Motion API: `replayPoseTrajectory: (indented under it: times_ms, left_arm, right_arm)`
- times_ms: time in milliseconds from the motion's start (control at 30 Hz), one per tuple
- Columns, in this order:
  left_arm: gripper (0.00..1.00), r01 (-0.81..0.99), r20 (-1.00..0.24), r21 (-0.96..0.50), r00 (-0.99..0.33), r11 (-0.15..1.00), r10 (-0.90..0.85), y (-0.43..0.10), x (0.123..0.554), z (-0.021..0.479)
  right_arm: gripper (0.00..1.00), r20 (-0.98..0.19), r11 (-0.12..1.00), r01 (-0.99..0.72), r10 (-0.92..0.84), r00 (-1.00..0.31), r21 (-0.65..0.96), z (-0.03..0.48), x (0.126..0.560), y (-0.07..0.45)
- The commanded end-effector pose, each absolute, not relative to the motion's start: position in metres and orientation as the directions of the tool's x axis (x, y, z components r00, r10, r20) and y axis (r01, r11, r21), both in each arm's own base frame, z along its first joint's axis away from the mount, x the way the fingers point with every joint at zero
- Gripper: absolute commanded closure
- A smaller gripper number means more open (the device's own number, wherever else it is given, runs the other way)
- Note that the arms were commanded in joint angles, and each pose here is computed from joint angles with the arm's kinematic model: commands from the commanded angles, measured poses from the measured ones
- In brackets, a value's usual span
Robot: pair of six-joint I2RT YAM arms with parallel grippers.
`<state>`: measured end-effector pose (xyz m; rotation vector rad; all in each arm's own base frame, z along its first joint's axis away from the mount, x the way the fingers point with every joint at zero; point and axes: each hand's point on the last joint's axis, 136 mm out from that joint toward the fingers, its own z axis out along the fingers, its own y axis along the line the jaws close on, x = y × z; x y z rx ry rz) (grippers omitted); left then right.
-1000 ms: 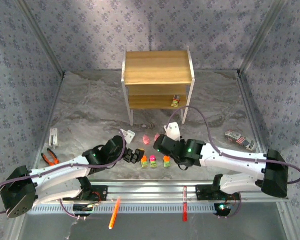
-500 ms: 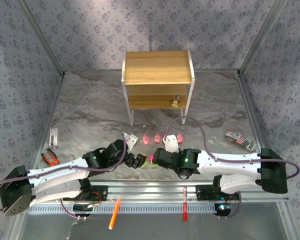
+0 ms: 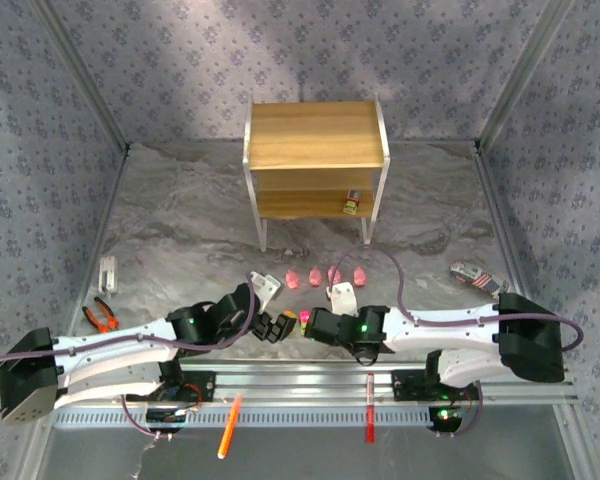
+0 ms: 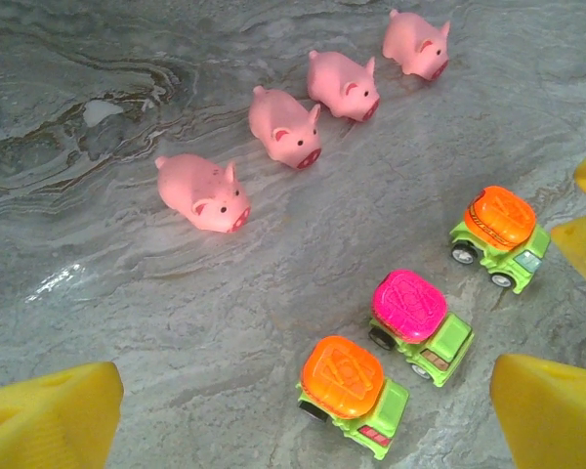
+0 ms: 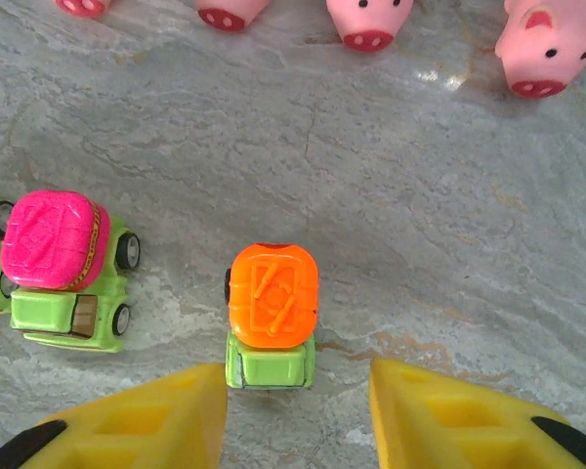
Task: Place and organize the plastic toys onto the shelf
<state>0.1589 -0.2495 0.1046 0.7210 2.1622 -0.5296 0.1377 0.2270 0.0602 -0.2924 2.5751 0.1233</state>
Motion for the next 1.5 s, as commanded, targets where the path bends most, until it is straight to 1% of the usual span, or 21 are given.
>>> replayPoseTrajectory:
  times_ms: [0,200,433,733,1100,1467]
  left_arm:
    - [0.05,0.578,-0.793,-0.121,-0.545,0.807,0.271,-0.238,0.161,0.105]
    - [0.06,0.504,-0.804,-0.116,-0.554,0.856,0.217,-0.229,0.160,0.105]
    - [0.06,0.453,-0.802,-0.082,-0.558,0.888,0.211,-0.231,0.156,0.101]
    - [0.06,0.436,-0.795,-0.053,-0.563,0.898,0.226,-0.249,0.143,0.088]
    - [0.07,0.391,-0.813,-0.071,-0.556,0.918,0.174,-0.239,0.138,0.093]
    - [0.07,0.382,-0.812,-0.080,-0.560,0.921,0.162,-0.238,0.137,0.092]
  right_arm:
    - [0.57,-0.520,0.977,-0.209,-0.159,-0.839,0.039,0.054,0.137,0.227]
    - [0.58,-0.512,0.978,-0.205,-0.155,-0.845,0.041,0.047,0.140,0.228]
    - [0.59,-0.501,0.979,-0.202,-0.154,-0.851,0.042,0.040,0.142,0.228]
    - [0.61,-0.491,0.979,-0.196,-0.145,-0.859,0.053,0.032,0.142,0.227]
    - [0.61,-0.478,0.975,-0.211,-0.156,-0.865,0.064,0.025,0.140,0.231]
    - [0.61,-0.470,0.976,-0.213,-0.165,-0.867,0.050,0.020,0.139,0.231]
